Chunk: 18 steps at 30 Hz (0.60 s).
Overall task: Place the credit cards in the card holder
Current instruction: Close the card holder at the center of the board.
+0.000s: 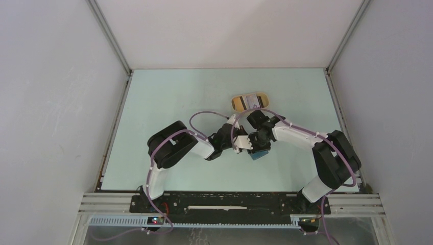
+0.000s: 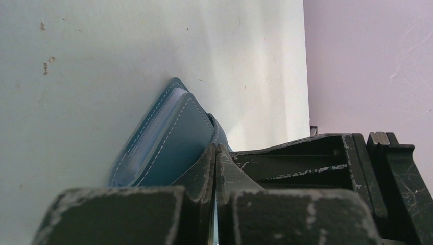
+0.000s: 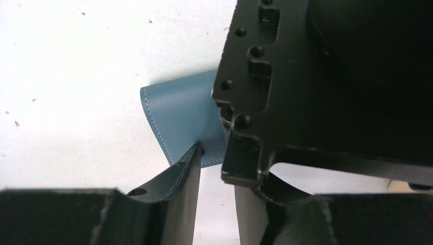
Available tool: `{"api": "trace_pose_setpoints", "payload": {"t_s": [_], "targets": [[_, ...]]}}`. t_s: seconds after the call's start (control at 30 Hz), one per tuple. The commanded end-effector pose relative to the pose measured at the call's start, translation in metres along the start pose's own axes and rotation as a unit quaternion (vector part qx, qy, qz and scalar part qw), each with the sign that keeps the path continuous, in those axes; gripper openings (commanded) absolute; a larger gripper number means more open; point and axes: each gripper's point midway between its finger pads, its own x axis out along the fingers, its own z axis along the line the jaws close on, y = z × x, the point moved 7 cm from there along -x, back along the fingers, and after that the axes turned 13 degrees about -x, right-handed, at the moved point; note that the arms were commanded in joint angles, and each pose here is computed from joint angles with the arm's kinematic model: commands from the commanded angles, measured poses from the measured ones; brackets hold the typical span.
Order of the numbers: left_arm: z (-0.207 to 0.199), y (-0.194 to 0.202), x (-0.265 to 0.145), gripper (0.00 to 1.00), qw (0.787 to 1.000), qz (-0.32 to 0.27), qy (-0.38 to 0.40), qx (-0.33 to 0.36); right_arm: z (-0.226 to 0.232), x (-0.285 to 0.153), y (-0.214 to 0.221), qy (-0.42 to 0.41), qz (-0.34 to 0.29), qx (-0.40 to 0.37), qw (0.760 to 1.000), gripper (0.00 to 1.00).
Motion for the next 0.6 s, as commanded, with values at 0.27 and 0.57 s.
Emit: {"api": "trace_pose_setpoints", "payload": {"t_s": [0.27,0.57], "targets": [[0.096,0.043,-0.022,0.0,0.975,0.08,-0.205,0.005,0.005,-0.028,0.005,0.04,-0.091,0.021,0.995,0.45],[0.096,0.041,-0.023,0.0,0.976,0.076,-0.203,0.005,-0.002,-0.04,0.018,0.054,-0.163,0.115,0.978,0.33]]}}
